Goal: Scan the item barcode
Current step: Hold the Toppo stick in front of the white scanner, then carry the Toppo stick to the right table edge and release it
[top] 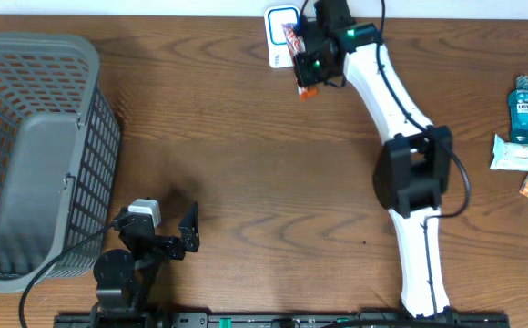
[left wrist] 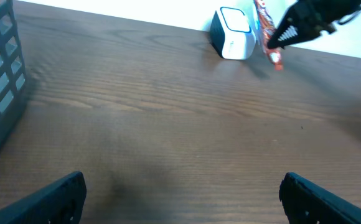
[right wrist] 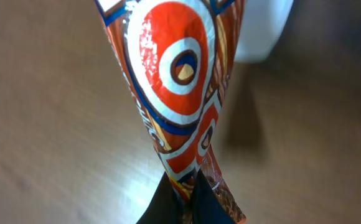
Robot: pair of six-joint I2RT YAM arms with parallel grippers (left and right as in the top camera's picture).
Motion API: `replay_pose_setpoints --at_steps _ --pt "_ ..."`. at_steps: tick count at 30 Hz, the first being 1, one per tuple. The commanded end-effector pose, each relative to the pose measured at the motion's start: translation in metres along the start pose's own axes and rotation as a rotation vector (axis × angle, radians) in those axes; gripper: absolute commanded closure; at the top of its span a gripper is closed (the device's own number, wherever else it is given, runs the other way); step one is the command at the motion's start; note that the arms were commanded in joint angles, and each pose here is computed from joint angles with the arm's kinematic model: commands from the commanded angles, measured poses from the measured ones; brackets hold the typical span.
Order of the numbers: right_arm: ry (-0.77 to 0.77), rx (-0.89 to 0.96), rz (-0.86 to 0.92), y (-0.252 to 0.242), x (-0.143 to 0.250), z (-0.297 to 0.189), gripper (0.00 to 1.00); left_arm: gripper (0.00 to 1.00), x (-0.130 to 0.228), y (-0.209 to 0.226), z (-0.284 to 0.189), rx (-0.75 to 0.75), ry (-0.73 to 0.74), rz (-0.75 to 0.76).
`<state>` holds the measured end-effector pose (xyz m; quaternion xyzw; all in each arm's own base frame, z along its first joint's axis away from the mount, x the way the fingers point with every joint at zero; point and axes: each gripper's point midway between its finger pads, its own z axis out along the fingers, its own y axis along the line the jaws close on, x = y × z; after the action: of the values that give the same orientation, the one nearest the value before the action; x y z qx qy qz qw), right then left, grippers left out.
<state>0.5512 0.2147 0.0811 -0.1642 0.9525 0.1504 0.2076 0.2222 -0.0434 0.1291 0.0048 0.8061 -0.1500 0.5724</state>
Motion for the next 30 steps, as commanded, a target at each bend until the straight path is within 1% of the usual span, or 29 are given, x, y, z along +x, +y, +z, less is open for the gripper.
replay_pose_setpoints --at_steps 1,6,10,11,15,17,19,23,26,28,30 --pt "-0.050 0.001 0.044 -0.002 -0.021 0.009 0.99 0.02 0.011 0.001 0.002 0.005 0.034 -0.012" --pt "-0.123 -0.003 0.057 -0.003 -0.042 0.015 0.99 0.02 0.011 0.001 0.002 0.005 0.034 -0.012" --pt "-0.136 0.031 0.091 -0.010 -0.045 0.013 0.99 0.02 0.011 0.001 0.002 0.005 0.034 -0.012" --pt "-0.128 0.033 0.095 -0.011 -0.044 0.010 0.99 0.02 0.011 0.001 0.002 0.005 0.034 -0.012" --pt "-0.064 0.084 0.148 -0.033 -0.031 -0.027 0.99 0.02 0.011 0.001 0.002 0.005 0.034 -0.012" --pt "-0.026 0.154 0.186 -0.055 -0.020 -0.048 0.99 0.02 0.011 0.001 0.002 0.005 0.034 -0.012" --pt "0.018 0.274 0.235 -0.092 -0.003 -0.074 0.99 0.02 0.011 0.001 0.002 0.005 0.034 -0.012" --pt "0.079 0.531 0.341 -0.180 0.029 -0.117 0.99 0.02 0.011 0.001 0.002 0.005 0.034 -0.012" --pt "0.114 0.755 0.467 -0.257 0.063 -0.150 0.99 0.02 0.011 0.001 0.002 0.005 0.034 -0.012" --pt "0.132 0.831 0.538 -0.298 0.085 -0.163 0.99 0.02 0.011 0.001 0.002 0.005 0.034 -0.012" --pt "0.142 0.860 0.597 -0.329 0.105 -0.168 0.99 0.02 0.011 0.001 0.002 0.005 0.034 -0.011"
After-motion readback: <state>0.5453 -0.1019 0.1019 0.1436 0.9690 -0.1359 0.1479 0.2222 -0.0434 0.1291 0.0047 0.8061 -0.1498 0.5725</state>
